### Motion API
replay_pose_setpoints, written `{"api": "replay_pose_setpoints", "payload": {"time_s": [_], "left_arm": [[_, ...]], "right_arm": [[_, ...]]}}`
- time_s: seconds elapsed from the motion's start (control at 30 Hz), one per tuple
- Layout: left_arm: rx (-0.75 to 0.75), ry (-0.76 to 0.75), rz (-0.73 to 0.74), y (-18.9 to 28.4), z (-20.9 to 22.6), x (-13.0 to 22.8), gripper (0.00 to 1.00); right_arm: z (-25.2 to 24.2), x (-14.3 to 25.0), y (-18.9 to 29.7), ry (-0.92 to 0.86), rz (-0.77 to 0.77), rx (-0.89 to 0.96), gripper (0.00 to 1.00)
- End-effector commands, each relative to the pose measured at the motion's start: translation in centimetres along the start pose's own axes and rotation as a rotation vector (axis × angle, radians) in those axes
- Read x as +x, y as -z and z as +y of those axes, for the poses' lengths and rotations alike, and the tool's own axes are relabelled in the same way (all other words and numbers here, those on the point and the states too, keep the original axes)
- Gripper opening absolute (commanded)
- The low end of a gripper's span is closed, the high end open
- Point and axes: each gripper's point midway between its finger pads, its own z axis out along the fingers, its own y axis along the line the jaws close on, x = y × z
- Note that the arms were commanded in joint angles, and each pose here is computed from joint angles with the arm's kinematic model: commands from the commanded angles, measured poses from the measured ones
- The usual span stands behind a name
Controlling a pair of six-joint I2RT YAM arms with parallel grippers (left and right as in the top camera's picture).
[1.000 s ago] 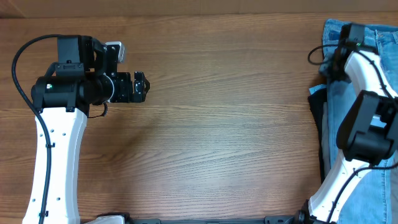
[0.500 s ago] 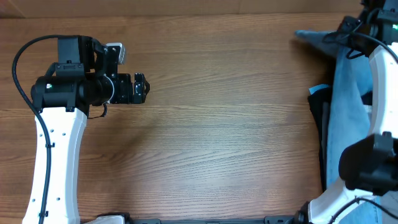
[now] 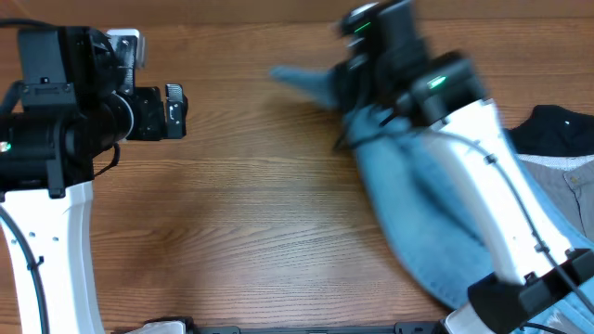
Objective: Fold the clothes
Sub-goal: 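Grasp the jeans with the right gripper and drag them onto the table, then grasp the jeans waistband with the left gripper and pull it leftward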
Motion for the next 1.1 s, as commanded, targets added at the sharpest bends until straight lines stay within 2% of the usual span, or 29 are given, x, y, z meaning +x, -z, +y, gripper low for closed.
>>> {"api": "replay_pose_setpoints", "payload": {"time_s": [0.0, 0.17, 0.33, 0.57, 0.7, 0.8, 0.93, 1.07], "left_arm": [[-0.072, -0.023, -0.023, 1.2, 1.2, -0.4, 1.0], [-0.069, -0.024, -0.016, 0.9, 1.1, -0.4, 1.0], [0.027, -0.043, 0.063, -1.9, -0.7, 0.3, 1.0], [0.102, -0.18, 0.323, -12.5, -4.3, 3.2, 1.0], [0.129, -0.247, 0.414, -18.9, -5.4, 4.5, 1.0], [0.146, -0.305, 0.485, -23.6, -5.7, 6.3, 1.0], [0.153, -0.308, 0.582, -28.8, -5.3, 9.2, 1.0], [0.164, -0.317, 0.639, -32.4, -5.0, 11.6, 1.0]], "right_arm": [[2.2, -0.7, 3.9, 0.046, -0.079, 0.039, 0.67], [-1.1, -1.1, 7.2, 0.008, -0.144, 0.167, 0.79], [-5.3, -1.7, 11.1, -0.158, -0.233, 0.21, 0.8], [-5.8, -1.5, 14.4, -0.202, -0.289, 0.139, 0.8], [-5.7, -1.0, 15.4, -0.214, -0.293, 0.135, 0.81], [-5.6, -0.5, 15.5, -0.248, -0.282, 0.129, 0.81], [-5.5, -0.1, 15.3, -0.247, -0.261, 0.121, 0.79], [-5.5, 0.1, 15.3, -0.247, -0.255, 0.123, 0.77]]}}
